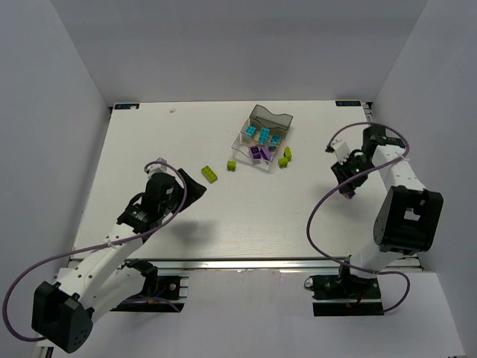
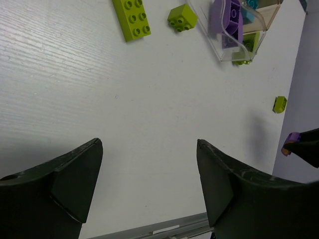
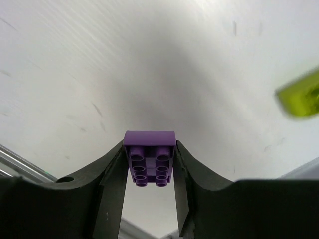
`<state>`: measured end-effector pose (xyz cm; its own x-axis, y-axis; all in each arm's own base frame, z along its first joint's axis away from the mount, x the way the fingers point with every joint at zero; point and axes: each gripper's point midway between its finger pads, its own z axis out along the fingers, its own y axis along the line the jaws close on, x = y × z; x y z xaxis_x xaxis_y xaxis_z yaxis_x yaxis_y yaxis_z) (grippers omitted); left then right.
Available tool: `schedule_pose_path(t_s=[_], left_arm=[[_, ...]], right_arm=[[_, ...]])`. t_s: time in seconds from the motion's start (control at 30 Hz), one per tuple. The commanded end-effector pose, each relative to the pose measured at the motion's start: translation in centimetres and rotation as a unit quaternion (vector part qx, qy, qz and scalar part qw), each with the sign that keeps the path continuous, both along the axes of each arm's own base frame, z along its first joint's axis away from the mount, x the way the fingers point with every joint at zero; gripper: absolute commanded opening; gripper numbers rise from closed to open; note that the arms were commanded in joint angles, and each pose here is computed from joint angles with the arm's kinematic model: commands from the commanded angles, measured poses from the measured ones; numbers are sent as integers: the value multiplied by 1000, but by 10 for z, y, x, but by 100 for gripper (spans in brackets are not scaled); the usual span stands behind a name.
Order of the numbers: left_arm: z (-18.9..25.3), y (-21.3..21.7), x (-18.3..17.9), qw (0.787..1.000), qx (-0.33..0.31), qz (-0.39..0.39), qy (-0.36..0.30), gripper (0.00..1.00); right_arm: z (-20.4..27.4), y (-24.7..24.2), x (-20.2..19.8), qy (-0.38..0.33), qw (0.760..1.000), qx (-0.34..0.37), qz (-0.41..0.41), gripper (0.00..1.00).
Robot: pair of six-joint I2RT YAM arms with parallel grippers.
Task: Sort the legos into containers by color
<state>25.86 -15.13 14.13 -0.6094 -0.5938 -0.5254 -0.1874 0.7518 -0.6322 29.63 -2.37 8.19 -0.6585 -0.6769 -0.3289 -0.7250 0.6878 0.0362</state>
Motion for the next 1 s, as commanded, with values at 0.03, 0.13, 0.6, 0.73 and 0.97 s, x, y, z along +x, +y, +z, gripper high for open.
schedule_pose_path(t_s=[0.03,0.13,0.6,0.73,0.97], left_arm=[[16,6,0,1000,-1,11,-28,85],[21,7,0,999,6,5,-35,85],[0,10,-14,1000,10,-10,-28,85],[-7,10,-19,1000,8,-12,-19,85],[-10,14,-21,1000,14,-7,-12,85]], right_arm=[[62,84,9,-48,984,151,81,0],[88,138,18,-79,966,198,148,0],[127,277,147,-206,936,273,79,0],[110,285,172,-213,938,268,49,0],[84,291,197,-206,943,259,28,6]])
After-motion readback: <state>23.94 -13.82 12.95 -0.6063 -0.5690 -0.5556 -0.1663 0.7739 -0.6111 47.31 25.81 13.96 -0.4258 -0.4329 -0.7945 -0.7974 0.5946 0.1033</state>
